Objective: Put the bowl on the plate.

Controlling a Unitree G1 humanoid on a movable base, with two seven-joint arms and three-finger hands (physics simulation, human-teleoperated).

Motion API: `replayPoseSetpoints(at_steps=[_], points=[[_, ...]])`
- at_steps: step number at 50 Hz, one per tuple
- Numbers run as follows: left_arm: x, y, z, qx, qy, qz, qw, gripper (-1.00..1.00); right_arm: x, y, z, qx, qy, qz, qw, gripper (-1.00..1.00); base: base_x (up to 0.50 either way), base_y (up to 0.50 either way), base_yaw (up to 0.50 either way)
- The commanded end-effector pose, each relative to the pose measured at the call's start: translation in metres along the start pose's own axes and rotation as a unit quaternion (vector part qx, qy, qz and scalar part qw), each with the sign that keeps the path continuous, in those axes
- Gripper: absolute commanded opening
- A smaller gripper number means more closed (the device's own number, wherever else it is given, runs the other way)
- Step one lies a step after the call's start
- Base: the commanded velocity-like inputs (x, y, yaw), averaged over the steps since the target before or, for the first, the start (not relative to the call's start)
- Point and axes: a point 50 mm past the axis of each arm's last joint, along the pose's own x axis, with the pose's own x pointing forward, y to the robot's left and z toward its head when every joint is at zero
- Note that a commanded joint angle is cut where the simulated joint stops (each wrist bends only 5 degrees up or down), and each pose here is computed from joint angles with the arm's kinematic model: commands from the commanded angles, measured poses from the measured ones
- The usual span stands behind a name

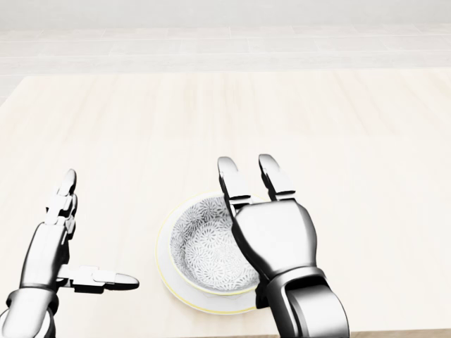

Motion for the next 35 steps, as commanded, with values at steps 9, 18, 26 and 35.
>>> replayPoseSetpoints(at_steps=[9,18,26,35], points=[[-0.002,-0.001,0.001,0.000,-0.004,-0.001,1.000,1.00,-0.042,-0.049,-0.005,0.055,-0.010,-0.039,0.998,1.00,0.00,0.00,0.00],[-0.003,-0.001,0.002,0.000,-0.006,-0.001,1.000,1.00,-0.045,-0.054,-0.010,0.070,-0.011,-0.056,0.996,1.00,0.00,0.00,0.00],[-0.004,-0.002,0.002,0.000,-0.006,-0.002,1.000,1.00,-0.047,-0.054,-0.010,0.070,-0.014,-0.058,0.996,1.00,0.00,0.00,0.00],[-0.005,-0.002,0.001,0.000,-0.005,-0.003,1.000,1.00,-0.046,-0.054,-0.011,0.069,-0.014,-0.057,0.996,1.00,0.00,0.00,0.00]])
